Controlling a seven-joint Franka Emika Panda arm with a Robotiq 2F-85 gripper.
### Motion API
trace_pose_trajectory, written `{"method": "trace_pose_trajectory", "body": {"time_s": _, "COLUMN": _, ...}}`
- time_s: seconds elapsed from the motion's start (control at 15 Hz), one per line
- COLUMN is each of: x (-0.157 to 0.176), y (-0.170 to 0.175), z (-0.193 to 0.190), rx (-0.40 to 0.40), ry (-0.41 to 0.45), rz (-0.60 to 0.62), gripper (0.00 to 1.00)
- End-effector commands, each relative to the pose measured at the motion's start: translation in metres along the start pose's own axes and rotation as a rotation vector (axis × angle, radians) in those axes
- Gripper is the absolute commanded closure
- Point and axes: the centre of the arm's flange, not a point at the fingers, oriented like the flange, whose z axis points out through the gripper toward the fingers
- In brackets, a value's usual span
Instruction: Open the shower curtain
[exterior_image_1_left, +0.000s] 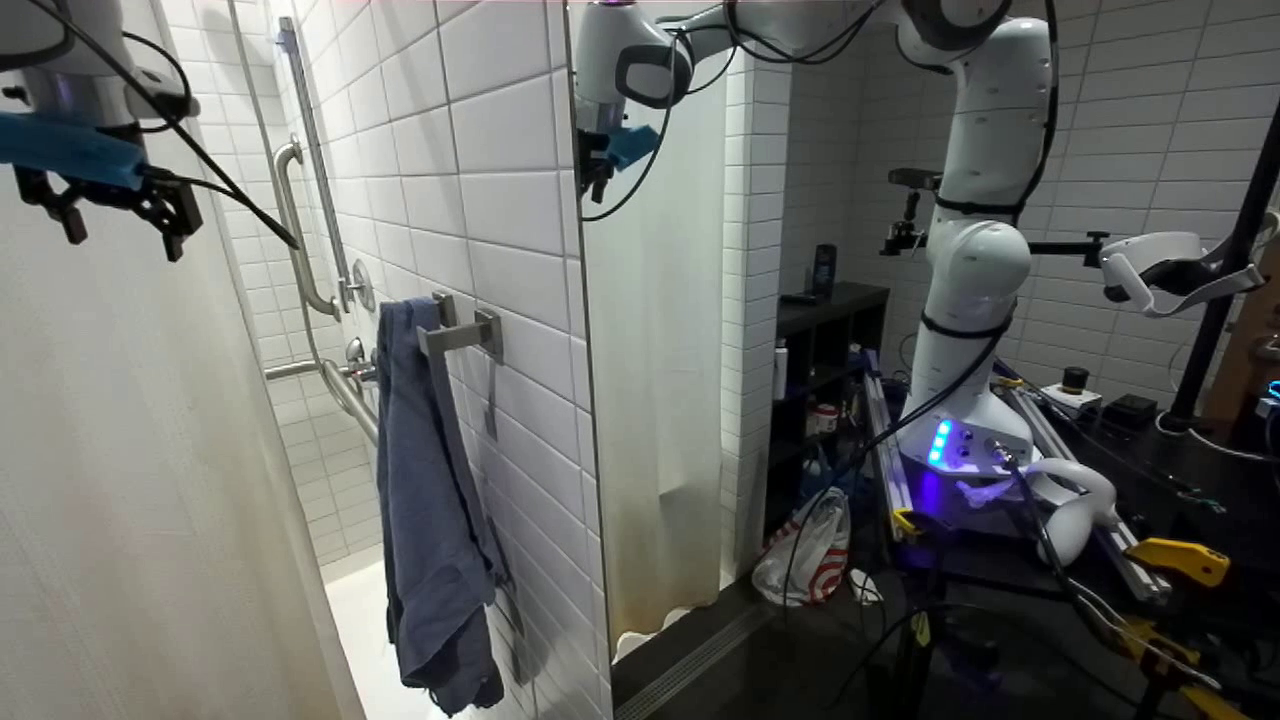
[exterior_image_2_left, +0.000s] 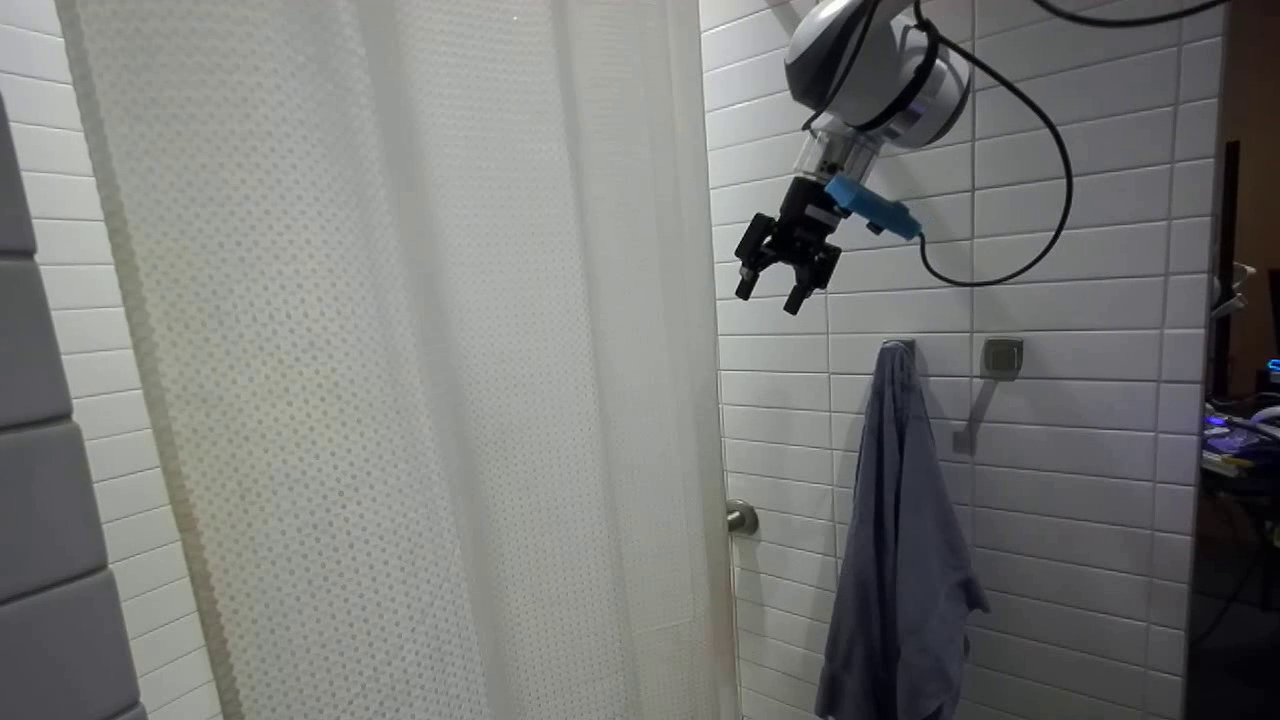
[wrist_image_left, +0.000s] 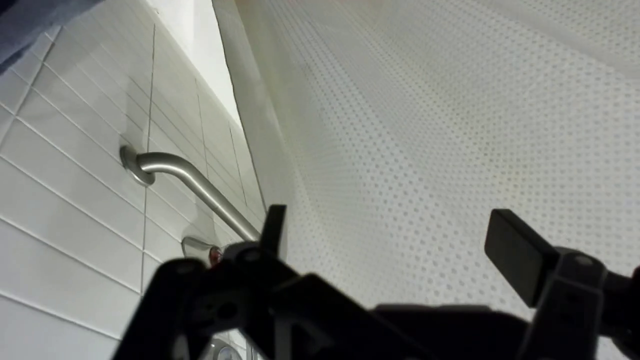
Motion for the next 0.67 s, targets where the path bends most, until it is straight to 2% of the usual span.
{"method": "trace_pose_trajectory", "body": {"time_s": 0.0, "x": 0.051, "y": 0.008, "z": 0.004, "rx": -0.010, "ry": 0.017, "rz": 0.009, "gripper": 0.00}}
{"method": "trace_pose_trajectory", "body": {"time_s": 0.2, "x": 0.076, "y": 0.013, "z": 0.003, "rx": -0.009, "ry": 0.015, "rz": 0.042, "gripper": 0.00}}
{"method": "trace_pose_trajectory", "body": {"time_s": 0.27, "x": 0.045, "y": 0.010, "z": 0.005, "rx": -0.012, "ry": 0.027, "rz": 0.017, "gripper": 0.00}}
{"method": "trace_pose_trajectory", "body": {"time_s": 0.6, "x": 0.060, "y": 0.015, "z": 0.009, "rx": -0.011, "ry": 0.024, "rz": 0.037, "gripper": 0.00}}
